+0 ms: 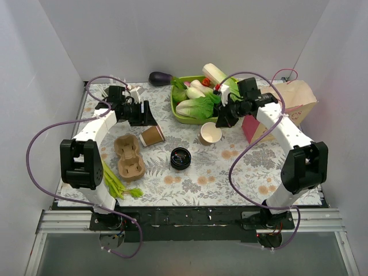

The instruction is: Pack the takeout coffee

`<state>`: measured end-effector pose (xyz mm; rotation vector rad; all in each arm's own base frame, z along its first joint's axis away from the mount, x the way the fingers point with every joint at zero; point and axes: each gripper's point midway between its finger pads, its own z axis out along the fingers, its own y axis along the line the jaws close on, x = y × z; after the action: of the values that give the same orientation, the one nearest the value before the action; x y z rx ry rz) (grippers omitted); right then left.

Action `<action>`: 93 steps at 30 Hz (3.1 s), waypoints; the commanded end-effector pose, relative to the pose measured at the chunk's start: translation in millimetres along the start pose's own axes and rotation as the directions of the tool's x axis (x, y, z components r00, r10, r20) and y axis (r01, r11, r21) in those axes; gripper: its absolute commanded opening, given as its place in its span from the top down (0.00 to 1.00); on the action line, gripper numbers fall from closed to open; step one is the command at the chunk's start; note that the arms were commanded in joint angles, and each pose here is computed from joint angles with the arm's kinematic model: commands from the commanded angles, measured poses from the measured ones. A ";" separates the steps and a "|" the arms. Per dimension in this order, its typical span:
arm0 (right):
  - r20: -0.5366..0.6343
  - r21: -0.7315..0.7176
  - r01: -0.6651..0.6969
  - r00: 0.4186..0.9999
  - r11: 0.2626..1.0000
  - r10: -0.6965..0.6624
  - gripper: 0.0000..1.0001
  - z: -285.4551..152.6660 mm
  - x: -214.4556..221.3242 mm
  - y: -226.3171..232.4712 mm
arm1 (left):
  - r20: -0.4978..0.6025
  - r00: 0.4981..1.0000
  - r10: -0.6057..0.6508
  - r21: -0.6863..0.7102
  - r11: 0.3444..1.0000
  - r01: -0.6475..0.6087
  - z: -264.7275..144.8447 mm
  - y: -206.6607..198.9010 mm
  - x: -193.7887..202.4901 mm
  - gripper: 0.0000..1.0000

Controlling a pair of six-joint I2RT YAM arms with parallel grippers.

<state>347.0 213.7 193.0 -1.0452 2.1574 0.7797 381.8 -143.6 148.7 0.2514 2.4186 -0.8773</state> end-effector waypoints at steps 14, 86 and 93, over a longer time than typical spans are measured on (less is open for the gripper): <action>-0.203 0.014 0.032 0.979 0.999 -0.029 0.99 9.8 88.3 5.8 | 0.011 1.000 0.002 -0.128 0.992 -0.001 46.2 36.3 -50.4 0.39; 0.018 -0.330 0.696 0.680 0.638 -0.733 0.55 118.8 72.7 176.0 | 0.264 0.955 0.132 -0.352 0.935 -0.032 -77.9 -5.0 -78.3 0.21; -0.012 -0.287 0.704 0.676 0.650 -0.737 0.55 125.2 72.7 169.1 | 0.258 0.958 0.127 -0.341 0.939 -0.033 -75.1 -4.8 -76.6 0.21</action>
<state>194.8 350.1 86.3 -2.0339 1.5349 0.6538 418.3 -100.7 219.3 0.0706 2.2860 -0.4203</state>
